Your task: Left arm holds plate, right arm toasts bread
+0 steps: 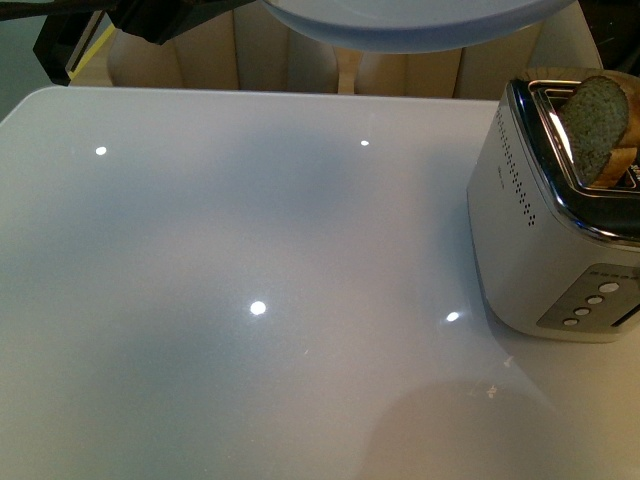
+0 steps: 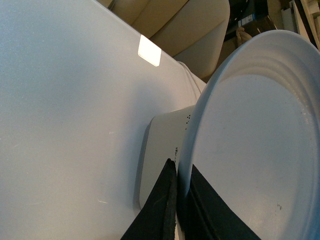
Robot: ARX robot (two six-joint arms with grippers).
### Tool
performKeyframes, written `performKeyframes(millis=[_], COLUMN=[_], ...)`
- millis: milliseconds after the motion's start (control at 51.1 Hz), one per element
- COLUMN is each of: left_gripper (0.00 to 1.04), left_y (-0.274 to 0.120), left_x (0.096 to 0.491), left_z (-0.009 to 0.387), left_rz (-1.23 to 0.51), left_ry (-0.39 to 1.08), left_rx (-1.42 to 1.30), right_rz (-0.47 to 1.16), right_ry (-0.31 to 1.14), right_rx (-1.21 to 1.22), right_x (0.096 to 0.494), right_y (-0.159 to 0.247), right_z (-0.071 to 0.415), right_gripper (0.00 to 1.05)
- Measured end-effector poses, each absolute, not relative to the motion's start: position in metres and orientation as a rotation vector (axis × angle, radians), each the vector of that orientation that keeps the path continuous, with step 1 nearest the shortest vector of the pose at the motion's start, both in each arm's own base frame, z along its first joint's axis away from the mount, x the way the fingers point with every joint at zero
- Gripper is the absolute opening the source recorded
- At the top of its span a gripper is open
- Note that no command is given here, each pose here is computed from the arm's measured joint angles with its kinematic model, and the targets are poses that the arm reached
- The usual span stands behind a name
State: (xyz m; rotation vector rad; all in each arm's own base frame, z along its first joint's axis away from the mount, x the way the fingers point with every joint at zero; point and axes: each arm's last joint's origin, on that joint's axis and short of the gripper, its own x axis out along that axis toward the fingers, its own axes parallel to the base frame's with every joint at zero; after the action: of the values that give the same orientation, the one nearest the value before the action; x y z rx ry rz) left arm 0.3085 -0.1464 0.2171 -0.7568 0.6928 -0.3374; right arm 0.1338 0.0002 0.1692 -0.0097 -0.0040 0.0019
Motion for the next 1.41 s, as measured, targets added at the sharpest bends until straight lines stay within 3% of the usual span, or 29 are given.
performKeyframes(millis=[1272, 1409], left_gripper=[0.03, 0.03], left_y=[-0.146, -0.146], left_x=[0.308, 0.308], left_z=[0.217, 0.217], left_rz=[-0.337, -0.338], left_ry=[0.692, 0.693], left_rx=[-0.757, -0.757], right_rz=[0.000, 0.001], right_ry=[-0.013, -0.013], right_rx=[-0.008, -0.008], right_x=[0.097, 0.097], right_y=[0.000, 0.000], right_z=[0.169, 0.169], right_gripper=[0.02, 0.28])
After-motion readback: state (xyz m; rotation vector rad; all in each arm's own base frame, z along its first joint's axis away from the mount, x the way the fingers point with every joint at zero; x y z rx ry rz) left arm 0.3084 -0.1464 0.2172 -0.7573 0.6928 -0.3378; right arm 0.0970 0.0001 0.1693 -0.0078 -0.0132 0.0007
